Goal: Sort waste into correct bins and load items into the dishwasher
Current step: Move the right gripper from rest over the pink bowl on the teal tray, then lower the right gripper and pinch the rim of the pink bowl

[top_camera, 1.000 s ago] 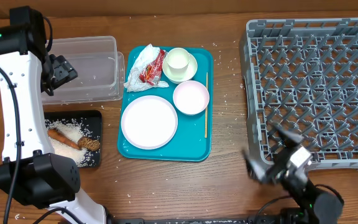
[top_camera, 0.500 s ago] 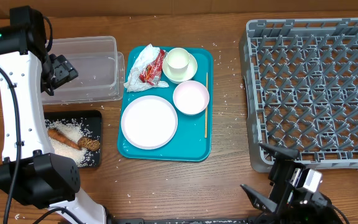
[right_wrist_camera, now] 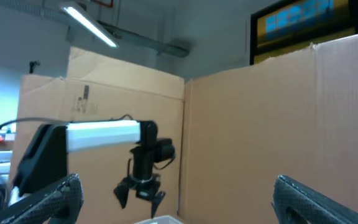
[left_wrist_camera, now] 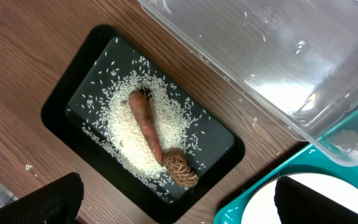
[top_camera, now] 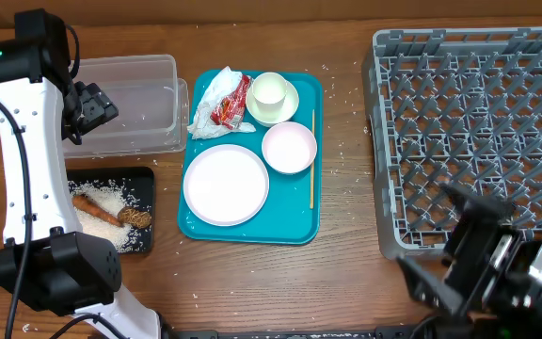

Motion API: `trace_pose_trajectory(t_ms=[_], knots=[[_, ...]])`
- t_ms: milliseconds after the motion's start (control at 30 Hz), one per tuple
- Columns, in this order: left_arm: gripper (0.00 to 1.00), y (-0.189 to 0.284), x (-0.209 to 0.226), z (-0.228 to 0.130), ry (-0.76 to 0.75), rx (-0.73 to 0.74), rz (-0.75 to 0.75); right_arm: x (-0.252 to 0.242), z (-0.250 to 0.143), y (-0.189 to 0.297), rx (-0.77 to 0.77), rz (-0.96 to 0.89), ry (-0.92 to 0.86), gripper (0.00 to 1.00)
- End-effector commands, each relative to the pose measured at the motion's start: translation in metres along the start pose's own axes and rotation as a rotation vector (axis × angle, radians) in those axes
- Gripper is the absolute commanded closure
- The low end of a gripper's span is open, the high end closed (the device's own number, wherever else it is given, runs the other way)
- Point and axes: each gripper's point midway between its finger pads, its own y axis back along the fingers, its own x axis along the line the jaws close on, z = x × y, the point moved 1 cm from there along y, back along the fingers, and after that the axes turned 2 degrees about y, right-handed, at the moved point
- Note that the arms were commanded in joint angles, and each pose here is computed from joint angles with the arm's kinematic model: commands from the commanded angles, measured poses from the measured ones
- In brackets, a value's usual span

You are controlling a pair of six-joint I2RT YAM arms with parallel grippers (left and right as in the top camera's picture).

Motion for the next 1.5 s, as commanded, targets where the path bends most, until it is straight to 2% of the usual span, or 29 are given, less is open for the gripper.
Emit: trace_pose_trajectory(t_ms=[0,233,467,600,700,833,1000,1133,1233,1367,1467], knots=[[0.00,0.010,-0.001,0.002,-0.002,-0.028,-0.019,-0.010,0.003,-0.029,0.119,0.106,0.022,0.00],[0.00,0.010,-0.001,0.002,-0.002,-0.028,-0.019,-0.044,-0.014,-0.078,0.329,0.337,-0.152,0.00],[0.00,0.010,-0.001,0.002,-0.002,-0.028,-0.019,-0.075,-0.073,-0.108,0.426,0.380,-0.330,0.00],[0.00,0.010,-0.001,0.002,-0.002,-0.028,-0.019,-0.088,-0.133,-0.124,0.518,0.239,-0.392,0.00],[0.00,0.010,-0.001,0.002,-0.002,-0.028,-0.019,-0.103,-0.213,-0.121,0.745,-0.064,-0.381,0.00],[0.00,0.010,-0.001,0.002,-0.002,-0.028,-0.019,-0.097,-0.263,-0.112,0.919,-0.230,-0.318,0.00],[0.00,0.010,-0.001,0.002,-0.002,-0.028,-0.019,-0.053,-0.287,-0.120,0.985,-0.125,-0.362,0.00],[0.00,0.010,-0.001,0.002,-0.003,-0.027,-0.019,-0.010,-0.285,-0.126,0.989,0.045,-0.459,0.00],[0.00,0.010,-0.001,0.002,-0.002,-0.028,-0.019,0.000,-0.285,-0.130,0.981,0.076,-0.456,0.00],[0.00,0.010,-0.001,0.002,-0.002,-0.028,-0.019,-0.015,-0.300,-0.137,0.977,-0.035,-0.471,0.00],[0.00,0.010,-0.001,0.002,-0.002,-0.028,-0.019,-0.037,-0.321,-0.136,0.983,-0.254,-0.583,0.00]])
